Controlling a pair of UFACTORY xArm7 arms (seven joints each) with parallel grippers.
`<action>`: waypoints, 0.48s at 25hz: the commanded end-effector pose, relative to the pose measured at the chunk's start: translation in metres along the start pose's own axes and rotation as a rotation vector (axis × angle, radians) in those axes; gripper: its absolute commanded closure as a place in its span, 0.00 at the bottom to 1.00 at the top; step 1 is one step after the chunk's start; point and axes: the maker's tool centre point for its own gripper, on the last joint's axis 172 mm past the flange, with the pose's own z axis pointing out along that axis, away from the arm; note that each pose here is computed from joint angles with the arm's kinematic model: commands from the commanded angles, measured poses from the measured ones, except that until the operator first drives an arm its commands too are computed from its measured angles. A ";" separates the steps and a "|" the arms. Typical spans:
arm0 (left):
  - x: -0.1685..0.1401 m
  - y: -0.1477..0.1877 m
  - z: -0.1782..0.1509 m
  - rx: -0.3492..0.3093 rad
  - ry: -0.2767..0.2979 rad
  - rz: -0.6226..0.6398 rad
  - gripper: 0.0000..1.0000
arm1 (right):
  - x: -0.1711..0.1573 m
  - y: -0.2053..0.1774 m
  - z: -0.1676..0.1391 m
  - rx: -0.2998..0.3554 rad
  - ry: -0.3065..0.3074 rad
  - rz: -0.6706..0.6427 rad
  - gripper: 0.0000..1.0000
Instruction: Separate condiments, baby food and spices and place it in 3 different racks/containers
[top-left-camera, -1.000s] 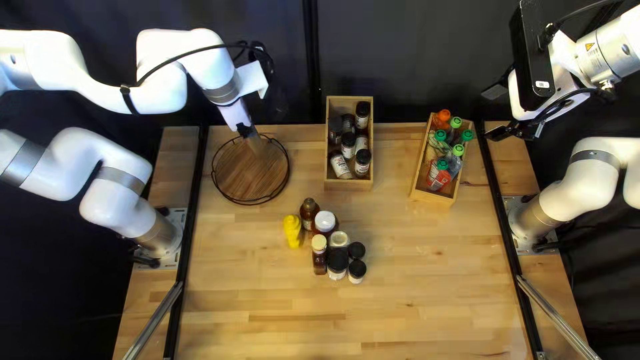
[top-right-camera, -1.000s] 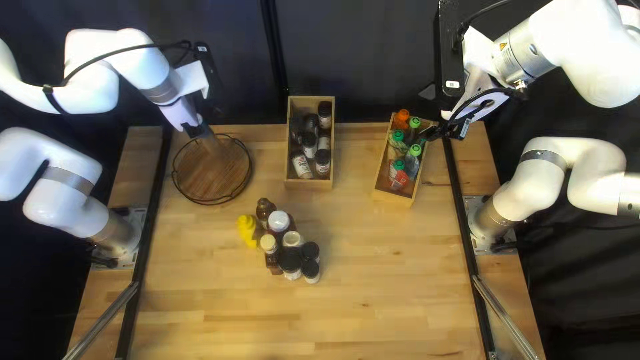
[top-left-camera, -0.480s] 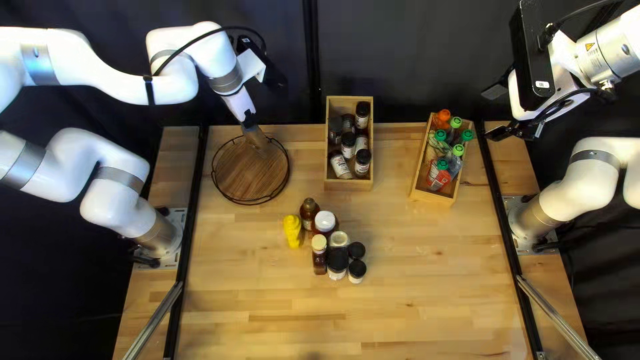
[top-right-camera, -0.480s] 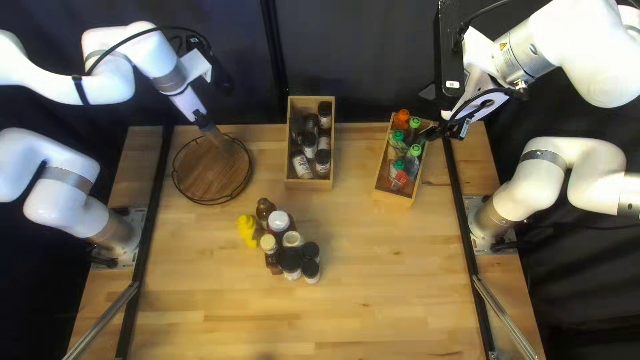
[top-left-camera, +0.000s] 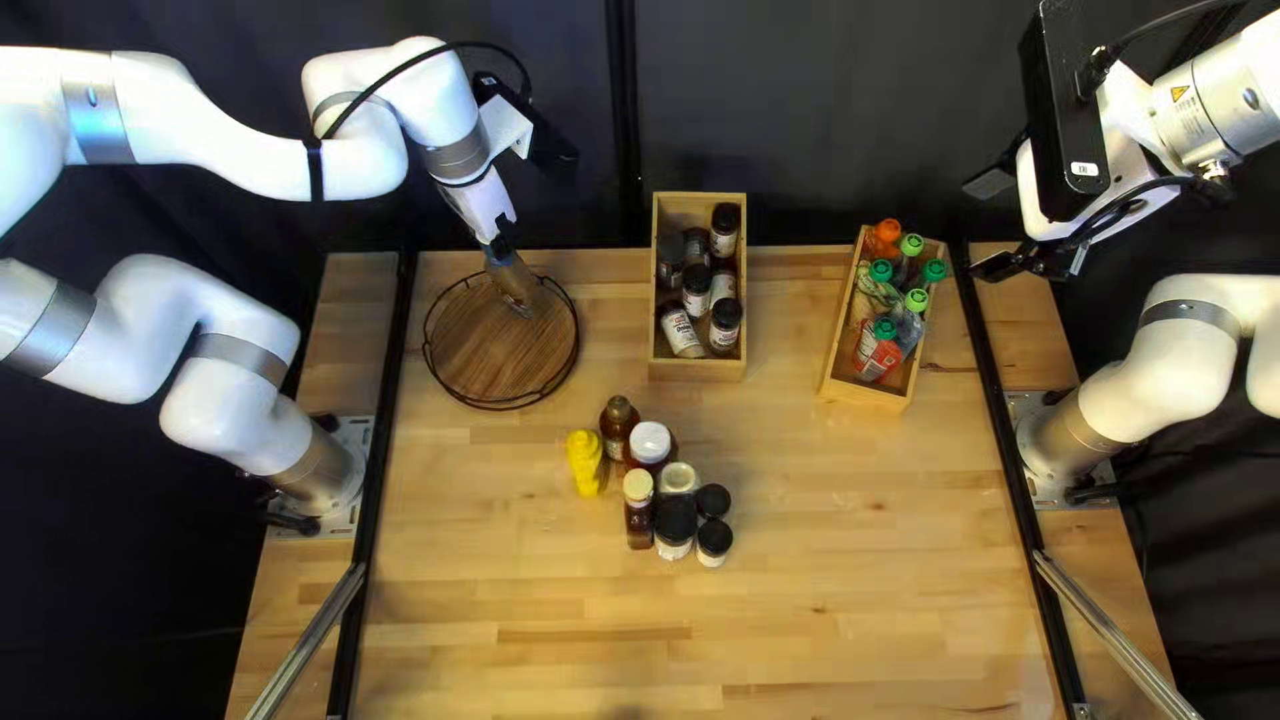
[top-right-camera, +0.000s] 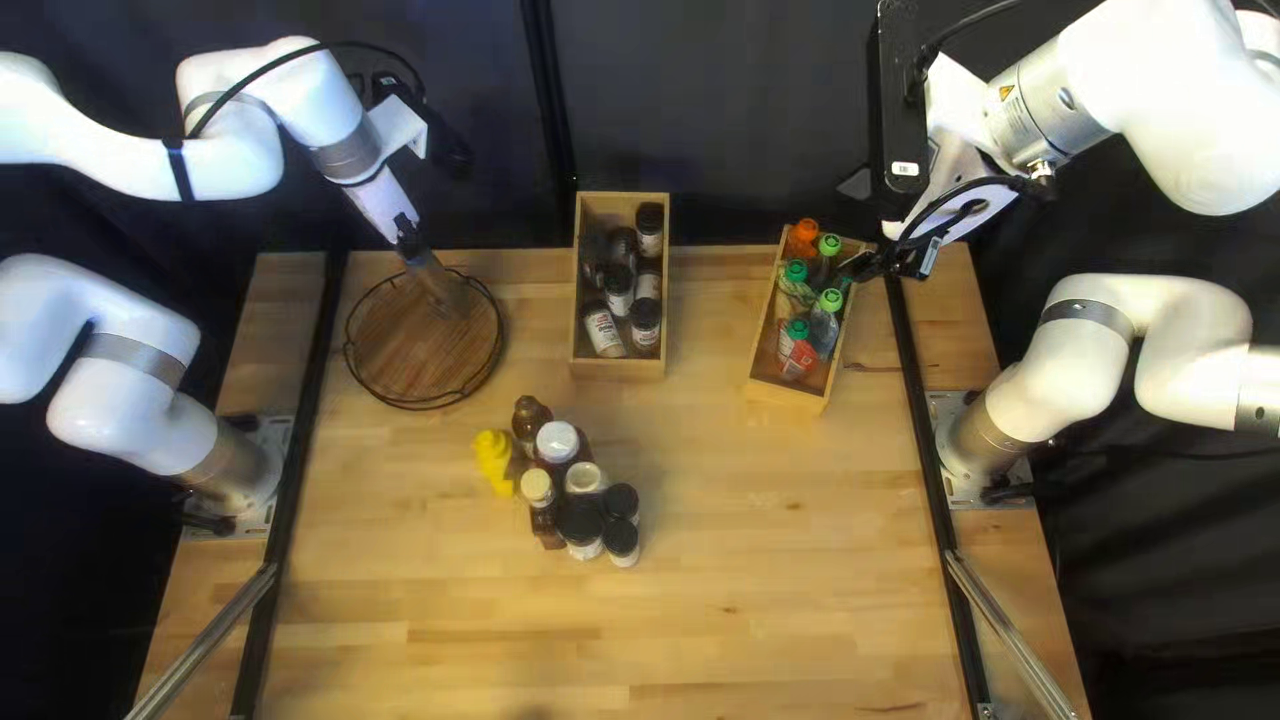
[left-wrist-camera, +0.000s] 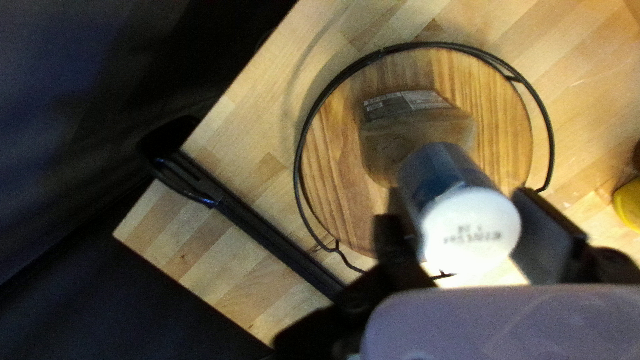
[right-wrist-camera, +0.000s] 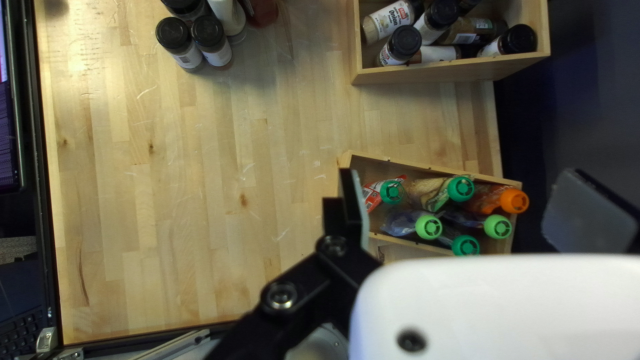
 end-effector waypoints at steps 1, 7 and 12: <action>-0.008 0.021 -0.024 0.056 0.002 0.013 0.00 | 0.000 0.000 0.000 0.000 0.000 0.000 0.00; -0.041 0.103 -0.063 0.064 -0.004 0.221 0.00 | 0.000 0.000 0.000 0.000 0.000 0.000 0.00; -0.090 0.198 -0.098 -0.078 0.027 0.640 0.00 | 0.000 0.000 0.000 0.000 0.000 0.000 0.00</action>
